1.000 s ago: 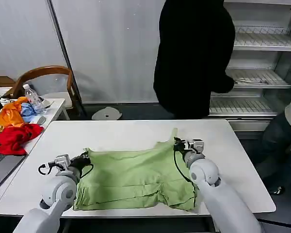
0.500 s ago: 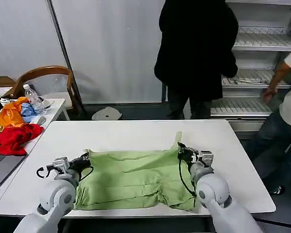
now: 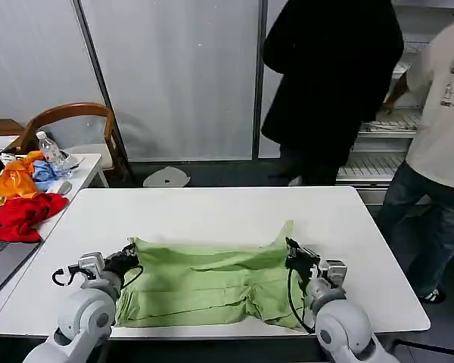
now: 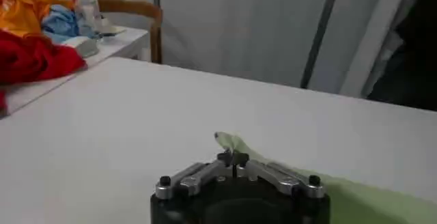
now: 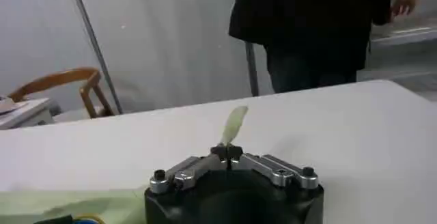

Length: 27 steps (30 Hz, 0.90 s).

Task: Fold and organize the clothes.

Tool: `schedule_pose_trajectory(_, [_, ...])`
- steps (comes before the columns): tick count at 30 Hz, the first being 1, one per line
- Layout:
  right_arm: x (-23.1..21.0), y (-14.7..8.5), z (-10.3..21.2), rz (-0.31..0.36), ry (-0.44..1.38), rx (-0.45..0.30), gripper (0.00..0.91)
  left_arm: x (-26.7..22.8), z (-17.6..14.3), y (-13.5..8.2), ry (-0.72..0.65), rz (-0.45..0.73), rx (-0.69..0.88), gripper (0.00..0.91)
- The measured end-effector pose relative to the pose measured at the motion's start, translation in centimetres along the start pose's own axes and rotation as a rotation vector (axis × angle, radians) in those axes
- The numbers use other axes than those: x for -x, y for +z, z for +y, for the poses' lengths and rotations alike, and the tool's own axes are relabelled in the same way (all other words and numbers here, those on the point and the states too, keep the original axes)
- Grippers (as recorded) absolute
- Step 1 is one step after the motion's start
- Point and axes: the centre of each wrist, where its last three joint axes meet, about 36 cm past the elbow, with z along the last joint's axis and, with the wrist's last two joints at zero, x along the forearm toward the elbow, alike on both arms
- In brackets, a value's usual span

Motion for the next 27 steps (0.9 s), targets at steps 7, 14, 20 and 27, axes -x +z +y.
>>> schedule_pose_trajectory(7, [-1.5, 0.3, 0.2, -0.006, 0.005, 0.011, 0.000, -1.2, 0.1, 0.3, -0.016, -0.001, 0.003, 0.010])
schedule_pose_trajectory(14, [-2.5, 0.6, 0.4, -0.013, 0.022, 0.028, 0.000, -2.5, 0.5, 0.7, -0.029, -0.007, 0.001, 0.020])
schedule_pose_trajectory(20, [-3.2, 0.9, 0.9, -0.021, 0.036, 0.039, 0.000, -3.7, 0.3, 1.4, -0.026, -0.002, -0.002, 0.010])
schedule_pose_trajectory(27, [-3.8, 1.3, 1.6, -0.029, 0.053, 0.050, 0.000, -4.6, 0.0, 2.4, -0.020, 0.012, -0.006, 0.010])
